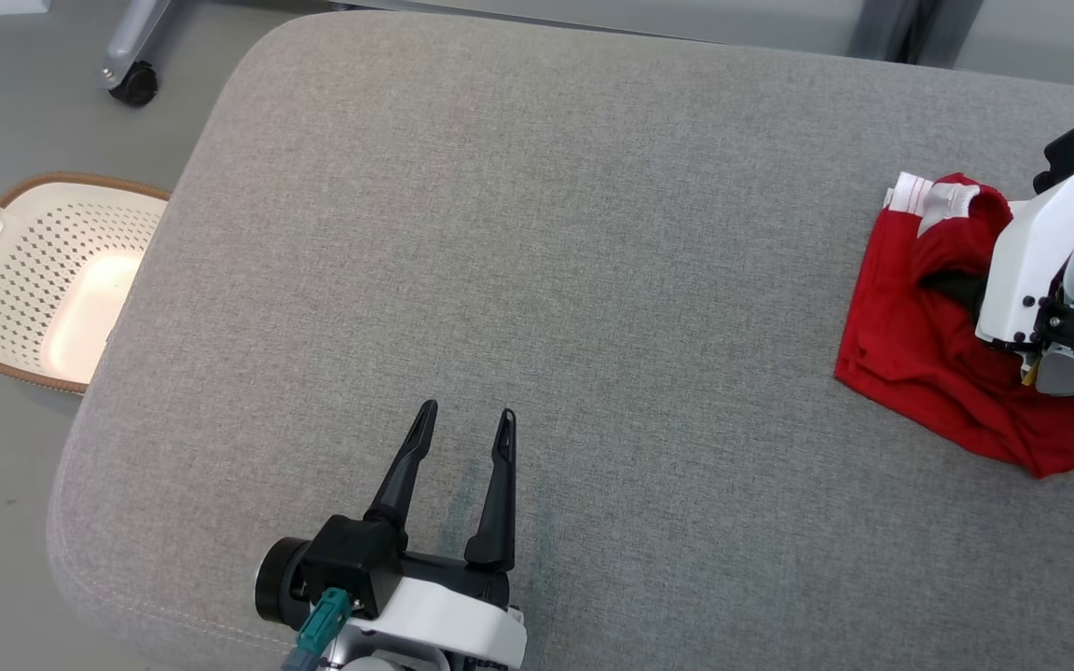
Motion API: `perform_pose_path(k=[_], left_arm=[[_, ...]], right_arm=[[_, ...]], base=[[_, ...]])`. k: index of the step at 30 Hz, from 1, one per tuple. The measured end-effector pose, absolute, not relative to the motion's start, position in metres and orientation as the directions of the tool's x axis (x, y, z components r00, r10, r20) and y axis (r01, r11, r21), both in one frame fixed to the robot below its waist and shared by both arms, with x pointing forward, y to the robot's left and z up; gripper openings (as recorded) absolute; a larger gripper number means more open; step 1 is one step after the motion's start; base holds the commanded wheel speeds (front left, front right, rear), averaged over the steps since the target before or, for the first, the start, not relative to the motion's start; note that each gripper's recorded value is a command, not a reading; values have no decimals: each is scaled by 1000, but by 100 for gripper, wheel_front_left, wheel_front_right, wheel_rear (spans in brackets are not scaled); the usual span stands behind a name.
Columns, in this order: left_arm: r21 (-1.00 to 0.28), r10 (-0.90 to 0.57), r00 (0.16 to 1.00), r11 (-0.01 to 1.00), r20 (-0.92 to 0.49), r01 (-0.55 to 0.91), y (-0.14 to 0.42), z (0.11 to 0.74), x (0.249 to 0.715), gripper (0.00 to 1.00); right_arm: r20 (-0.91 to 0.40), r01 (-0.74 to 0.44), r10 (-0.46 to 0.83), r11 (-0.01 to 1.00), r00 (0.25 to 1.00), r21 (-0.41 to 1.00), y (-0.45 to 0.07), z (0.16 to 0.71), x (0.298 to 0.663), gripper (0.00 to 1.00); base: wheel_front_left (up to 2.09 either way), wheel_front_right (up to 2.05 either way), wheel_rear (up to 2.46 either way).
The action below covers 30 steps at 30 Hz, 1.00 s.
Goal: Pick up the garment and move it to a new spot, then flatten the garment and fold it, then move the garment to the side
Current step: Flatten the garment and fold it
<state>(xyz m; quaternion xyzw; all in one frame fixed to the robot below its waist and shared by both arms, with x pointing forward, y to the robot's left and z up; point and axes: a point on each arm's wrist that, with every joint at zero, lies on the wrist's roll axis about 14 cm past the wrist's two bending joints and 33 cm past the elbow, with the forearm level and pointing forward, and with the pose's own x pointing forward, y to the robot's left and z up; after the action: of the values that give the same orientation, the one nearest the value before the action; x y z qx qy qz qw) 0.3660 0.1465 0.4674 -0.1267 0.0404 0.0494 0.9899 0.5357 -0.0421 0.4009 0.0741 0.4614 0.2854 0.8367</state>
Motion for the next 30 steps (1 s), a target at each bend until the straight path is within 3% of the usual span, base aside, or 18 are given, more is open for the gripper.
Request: perform_pose_path(k=[1, 2, 3, 4, 15, 30], left_arm=[[-246, 89, 992, 963, -93, -110, 147, 467, 366, 100], [-246, 92, 991, 963, -94, -113, 148, 467, 366, 100], [-245, 95, 991, 963, -96, -116, 148, 467, 365, 100], [-245, 97, 990, 962, -97, -118, 149, 466, 365, 100], [-239, 109, 989, 962, -98, -130, 152, 466, 364, 100], [-239, 76, 996, 967, -46, -85, 146, 480, 362, 100]], right_arm=[[-732, -408, 544, 827, 410, 387, -42, 399, 536, 0], [-734, -406, 542, 828, 409, 386, -42, 398, 536, 10], [-735, -405, 540, 830, 411, 384, -42, 396, 537, 48], [-734, -406, 536, 832, 418, 377, -42, 395, 539, 100], [-696, -421, 564, 817, 444, 394, -32, 404, 542, 100], [-463, -551, 684, 729, 563, 406, -5, 506, 546, 100]], base=[[0, 0, 0], [0, 0, 0], [0, 0, 0], [0, 0, 0], [0, 0, 0], [0, 0, 0]])
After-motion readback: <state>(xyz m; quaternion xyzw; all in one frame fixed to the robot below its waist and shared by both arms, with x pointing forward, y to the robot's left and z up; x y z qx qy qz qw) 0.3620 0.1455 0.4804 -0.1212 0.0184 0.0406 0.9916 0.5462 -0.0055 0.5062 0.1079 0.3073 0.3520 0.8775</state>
